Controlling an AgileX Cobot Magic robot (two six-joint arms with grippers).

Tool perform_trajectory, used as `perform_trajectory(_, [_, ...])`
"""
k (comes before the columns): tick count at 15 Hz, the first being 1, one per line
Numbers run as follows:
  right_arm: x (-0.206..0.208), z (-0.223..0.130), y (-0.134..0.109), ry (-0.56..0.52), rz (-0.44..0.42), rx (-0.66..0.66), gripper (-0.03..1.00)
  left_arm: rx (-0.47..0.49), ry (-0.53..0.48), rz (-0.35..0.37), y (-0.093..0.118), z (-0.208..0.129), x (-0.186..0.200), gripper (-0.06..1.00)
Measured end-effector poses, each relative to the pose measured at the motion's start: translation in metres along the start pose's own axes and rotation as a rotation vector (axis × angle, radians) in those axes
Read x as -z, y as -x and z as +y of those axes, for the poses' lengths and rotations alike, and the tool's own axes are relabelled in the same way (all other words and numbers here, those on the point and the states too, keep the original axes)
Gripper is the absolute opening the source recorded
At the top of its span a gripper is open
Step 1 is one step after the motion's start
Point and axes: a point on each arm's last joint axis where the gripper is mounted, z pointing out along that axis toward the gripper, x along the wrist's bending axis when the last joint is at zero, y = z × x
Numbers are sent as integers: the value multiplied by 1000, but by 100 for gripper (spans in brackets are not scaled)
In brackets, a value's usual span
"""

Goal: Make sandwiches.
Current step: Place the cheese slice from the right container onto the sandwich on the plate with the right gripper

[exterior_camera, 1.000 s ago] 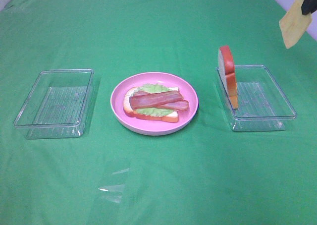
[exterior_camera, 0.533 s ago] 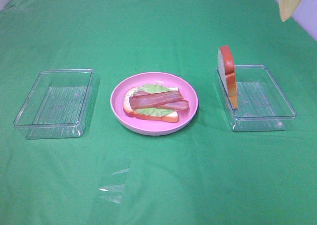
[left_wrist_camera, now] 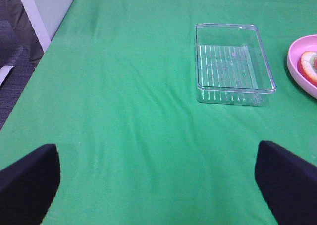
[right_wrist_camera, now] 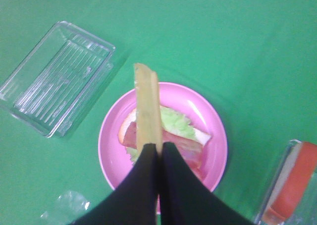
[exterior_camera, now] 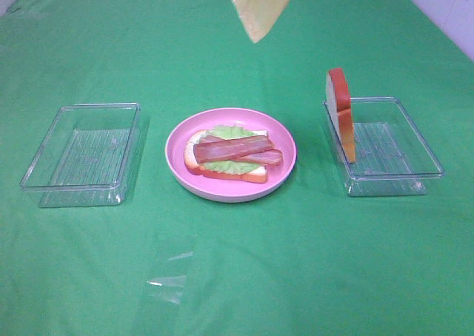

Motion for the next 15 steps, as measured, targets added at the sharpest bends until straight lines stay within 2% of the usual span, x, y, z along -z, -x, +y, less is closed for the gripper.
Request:
perform_trajectory(3, [-34,-4,-16,-71,29,25,3,0,0,0,0,0,0,99])
perform_trajectory(7, [-85,-12,-23,-153,107,-2,3,0,0,0,0,0,0,99])
perform_trajectory(8, [-113,-19,-27,-197,156,-1,3,0,0,0,0,0,0,99])
perform_trajectory(9, [-125,-23,-28,-218,168,0,3,0,0,0,0,0,0,99])
perform_trajectory(15, [-175,-39,-27,-269,165,4,3,0,0,0,0,0,0,99])
